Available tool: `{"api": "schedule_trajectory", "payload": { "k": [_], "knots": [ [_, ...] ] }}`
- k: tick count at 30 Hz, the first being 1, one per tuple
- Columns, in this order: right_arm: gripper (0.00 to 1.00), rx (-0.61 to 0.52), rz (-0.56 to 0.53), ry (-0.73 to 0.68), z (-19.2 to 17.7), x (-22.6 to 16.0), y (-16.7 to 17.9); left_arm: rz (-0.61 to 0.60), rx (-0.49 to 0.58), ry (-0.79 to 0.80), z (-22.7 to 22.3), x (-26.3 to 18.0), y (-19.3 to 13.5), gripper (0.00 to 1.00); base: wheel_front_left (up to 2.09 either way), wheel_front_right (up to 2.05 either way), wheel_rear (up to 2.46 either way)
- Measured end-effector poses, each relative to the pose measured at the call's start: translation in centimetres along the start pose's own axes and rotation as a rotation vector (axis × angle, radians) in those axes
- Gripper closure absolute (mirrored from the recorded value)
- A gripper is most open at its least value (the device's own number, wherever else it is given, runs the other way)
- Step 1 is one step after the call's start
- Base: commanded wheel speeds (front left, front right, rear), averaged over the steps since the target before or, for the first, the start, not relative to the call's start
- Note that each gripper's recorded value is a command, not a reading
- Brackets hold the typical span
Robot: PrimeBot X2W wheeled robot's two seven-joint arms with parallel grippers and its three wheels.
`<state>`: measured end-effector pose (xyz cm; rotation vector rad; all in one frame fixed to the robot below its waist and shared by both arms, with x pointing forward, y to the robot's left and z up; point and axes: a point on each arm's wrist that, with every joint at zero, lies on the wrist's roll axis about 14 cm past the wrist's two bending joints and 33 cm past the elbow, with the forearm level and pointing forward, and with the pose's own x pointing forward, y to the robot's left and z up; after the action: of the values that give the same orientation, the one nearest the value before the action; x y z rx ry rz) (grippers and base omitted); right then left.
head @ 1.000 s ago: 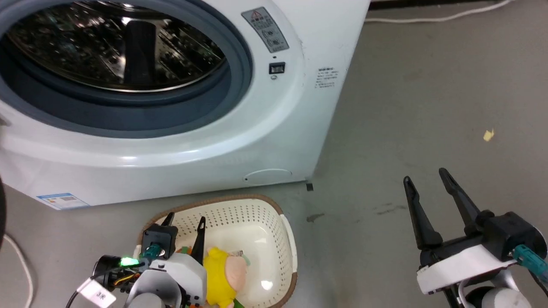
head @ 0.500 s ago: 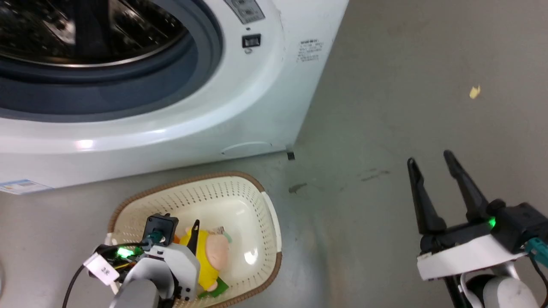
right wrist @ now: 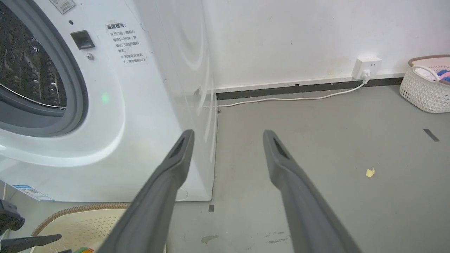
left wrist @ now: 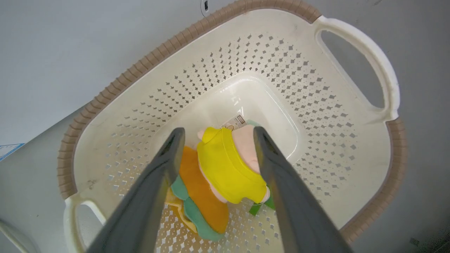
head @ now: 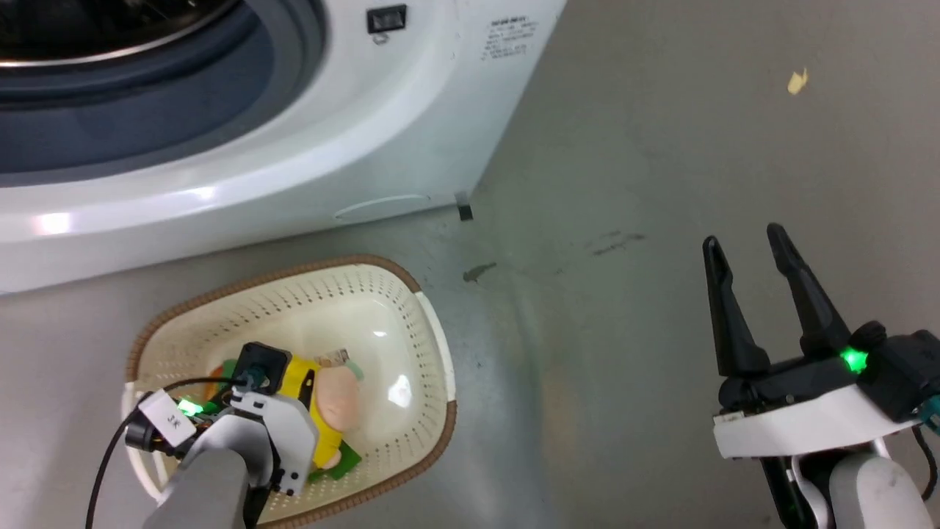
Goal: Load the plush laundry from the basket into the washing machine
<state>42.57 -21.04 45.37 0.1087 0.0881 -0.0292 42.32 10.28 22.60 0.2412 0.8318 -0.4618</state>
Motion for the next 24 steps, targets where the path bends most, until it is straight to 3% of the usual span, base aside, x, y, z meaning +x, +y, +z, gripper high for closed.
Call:
{"api": "schedule_trajectory", "payload": {
  "k": [24],
  "knots": [
    [0.00,0.023,-0.090,0.059,-3.4,0.6,-2.9,-0.183,0.171,0.368,-8.7,6.5,-2.2,0.00,0.00,0.00,0.00]
  ]
}}
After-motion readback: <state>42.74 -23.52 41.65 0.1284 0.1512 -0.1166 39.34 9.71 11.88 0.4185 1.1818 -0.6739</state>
